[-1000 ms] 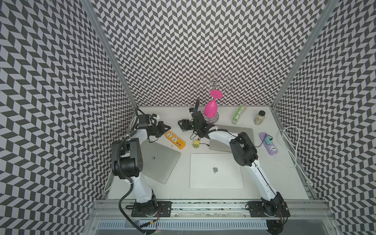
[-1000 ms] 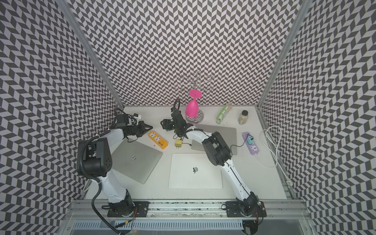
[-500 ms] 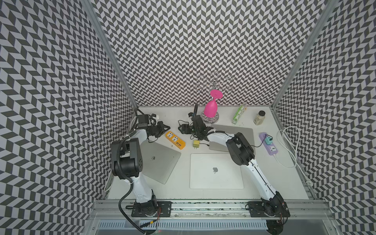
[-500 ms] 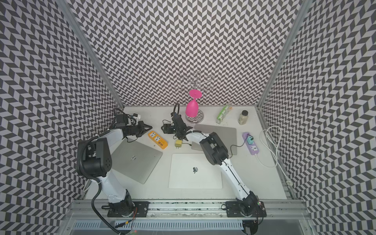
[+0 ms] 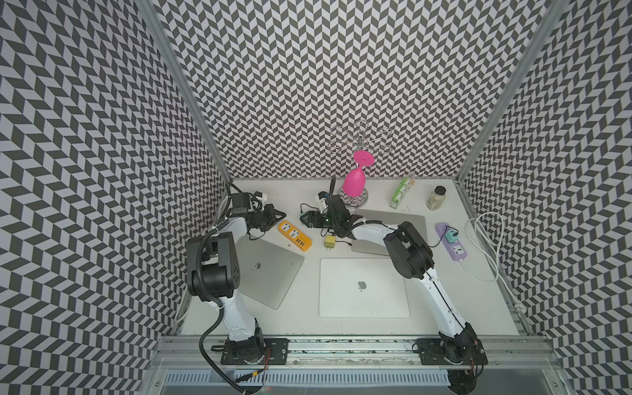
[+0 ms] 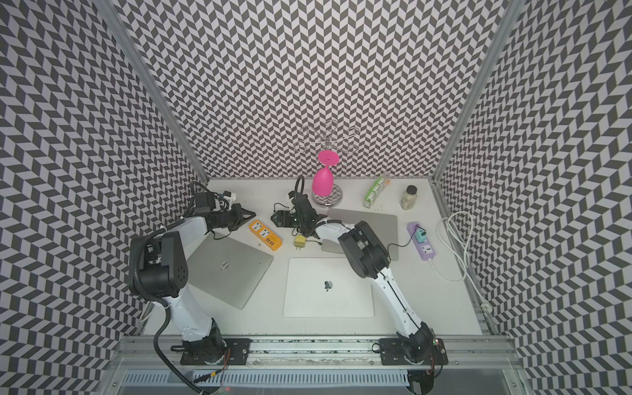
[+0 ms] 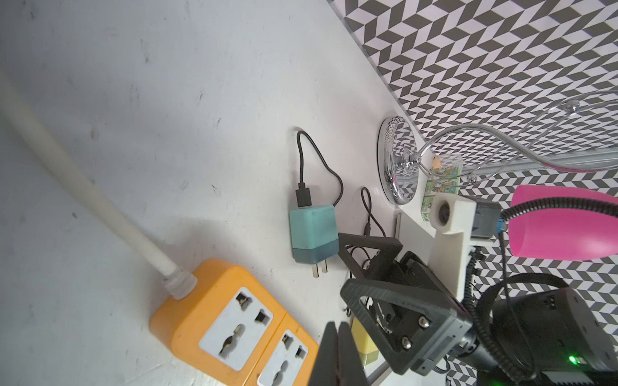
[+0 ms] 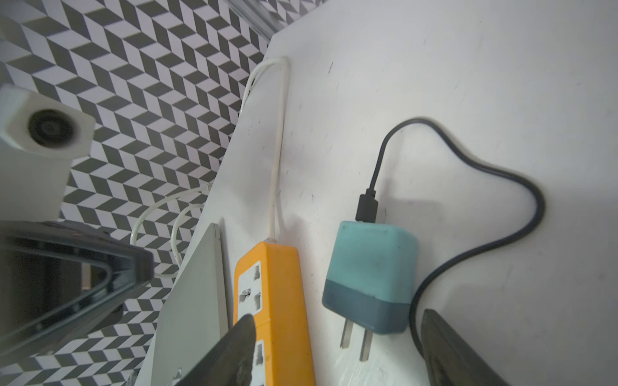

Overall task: Unplug the laptop charger
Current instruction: Adjust the plug at the center of the board, then remove the charging cable from the laptop.

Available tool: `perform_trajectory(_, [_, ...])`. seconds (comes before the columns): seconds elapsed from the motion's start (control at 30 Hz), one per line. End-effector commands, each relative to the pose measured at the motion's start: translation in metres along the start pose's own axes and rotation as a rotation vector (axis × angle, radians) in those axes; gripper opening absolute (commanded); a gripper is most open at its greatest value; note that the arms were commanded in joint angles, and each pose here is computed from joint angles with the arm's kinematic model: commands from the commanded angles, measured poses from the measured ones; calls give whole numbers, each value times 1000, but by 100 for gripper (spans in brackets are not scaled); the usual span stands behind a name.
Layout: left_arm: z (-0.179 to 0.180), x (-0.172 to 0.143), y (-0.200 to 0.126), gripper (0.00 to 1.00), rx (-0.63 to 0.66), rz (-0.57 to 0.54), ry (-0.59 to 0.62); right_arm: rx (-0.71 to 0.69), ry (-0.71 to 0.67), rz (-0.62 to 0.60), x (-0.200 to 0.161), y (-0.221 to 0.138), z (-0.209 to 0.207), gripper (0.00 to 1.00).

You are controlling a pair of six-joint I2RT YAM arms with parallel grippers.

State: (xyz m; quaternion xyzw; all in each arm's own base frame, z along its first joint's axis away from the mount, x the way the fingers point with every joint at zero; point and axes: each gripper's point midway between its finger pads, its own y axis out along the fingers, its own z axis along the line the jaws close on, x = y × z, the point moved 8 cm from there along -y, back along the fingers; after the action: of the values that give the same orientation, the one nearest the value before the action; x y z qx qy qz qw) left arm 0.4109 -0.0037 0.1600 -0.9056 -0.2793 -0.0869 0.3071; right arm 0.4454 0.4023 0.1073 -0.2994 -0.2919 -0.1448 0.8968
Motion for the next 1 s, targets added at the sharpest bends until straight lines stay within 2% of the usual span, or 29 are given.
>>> perform_trajectory(0.0, [-5,1,-5,0,-7,-11,20,22,-69,-117,35,-29,33,76])
perform_trajectory(0.2, [-9,1,-6,0,-8,-11,27,35,-121,-111,40,-42,51,76])
perform_trajectory(0.37, [-14,-5,-10,0,-2,-11,38,7,-194,-108,38,-74,70,76])
perform_trajectory(0.67, [-32,-37,-22,0,2,-4,73,-15,-170,-85,2,-158,77,74])
perform_trajectory(0.83, [-57,-62,-25,0,20,20,143,-120,-115,-103,-21,-219,65,73])
perform_trajectory(0.97, [-83,-89,-19,0,24,57,211,-235,-20,-126,-35,-265,42,74])
